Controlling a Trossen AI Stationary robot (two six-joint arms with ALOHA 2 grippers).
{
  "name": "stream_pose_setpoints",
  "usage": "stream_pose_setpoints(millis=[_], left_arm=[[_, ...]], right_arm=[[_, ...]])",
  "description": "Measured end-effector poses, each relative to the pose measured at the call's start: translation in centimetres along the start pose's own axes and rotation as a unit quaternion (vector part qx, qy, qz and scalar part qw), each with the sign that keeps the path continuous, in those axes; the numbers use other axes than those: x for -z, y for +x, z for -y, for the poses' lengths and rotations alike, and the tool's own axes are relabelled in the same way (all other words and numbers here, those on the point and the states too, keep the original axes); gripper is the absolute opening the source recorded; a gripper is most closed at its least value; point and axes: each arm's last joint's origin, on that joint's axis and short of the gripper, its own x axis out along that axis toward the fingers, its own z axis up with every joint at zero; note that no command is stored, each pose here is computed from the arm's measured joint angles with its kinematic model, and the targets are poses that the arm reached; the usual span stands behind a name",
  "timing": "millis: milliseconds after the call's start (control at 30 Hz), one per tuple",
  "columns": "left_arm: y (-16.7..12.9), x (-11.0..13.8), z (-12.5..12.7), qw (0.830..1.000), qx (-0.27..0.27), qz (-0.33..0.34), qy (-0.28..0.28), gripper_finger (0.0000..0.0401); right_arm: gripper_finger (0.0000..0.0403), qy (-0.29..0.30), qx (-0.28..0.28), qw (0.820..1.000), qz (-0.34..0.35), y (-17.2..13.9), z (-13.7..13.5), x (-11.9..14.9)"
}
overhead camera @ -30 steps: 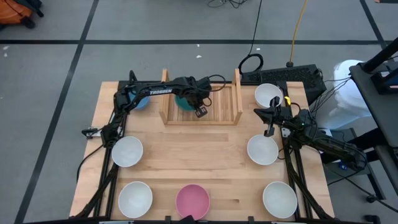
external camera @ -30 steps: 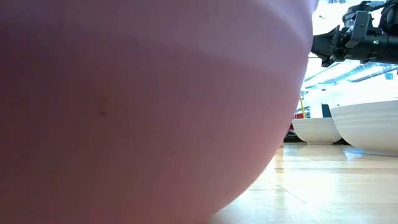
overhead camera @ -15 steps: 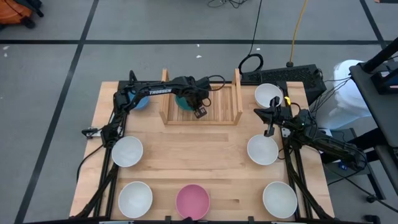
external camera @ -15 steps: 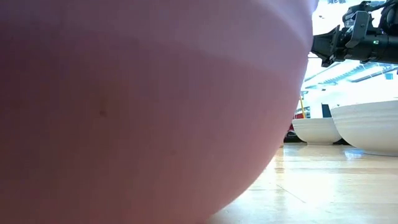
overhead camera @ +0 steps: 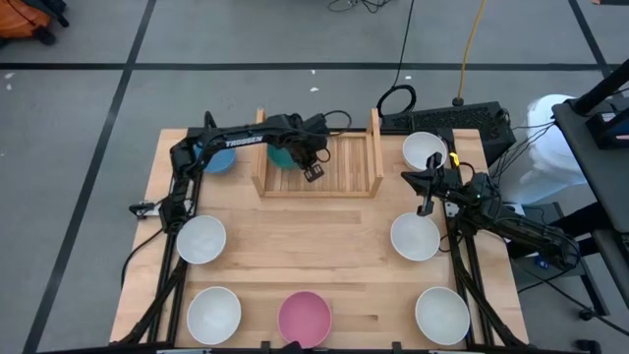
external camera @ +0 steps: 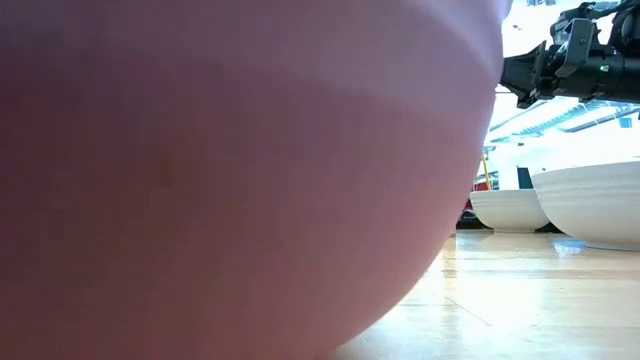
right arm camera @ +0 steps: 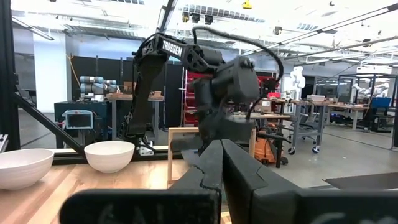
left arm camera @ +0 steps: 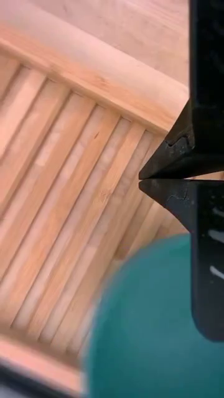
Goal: Place and stack bowls onto a shelf
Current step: Put the dark green bowl on the shelf, then put the middle right white bowl on the shelf
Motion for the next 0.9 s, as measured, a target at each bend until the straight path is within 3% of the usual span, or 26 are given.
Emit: stream_pose_setpoints(millis=[467,767,900], left_arm=[[-4.5,0.1,-0.2,0.999,0.001,0.054,-0.002,0.0003],[-12.4,1.5,0.5,0.988,0.027,0.149,-0.017,0.0006],[-16.3,2.9,0.7,0.980,0.030,0.197,-0.007,0.0007]], right_arm=[[0.0000,0.027,0.000,1.000,0.004,0.0,0.0,-0.1],[0.0000,0.025,0.000,1.000,0.012,0.0,0.0,-0.2],[0.0000,0.060,0.008,0.998,0.036,0.0,0.0,-0.7]])
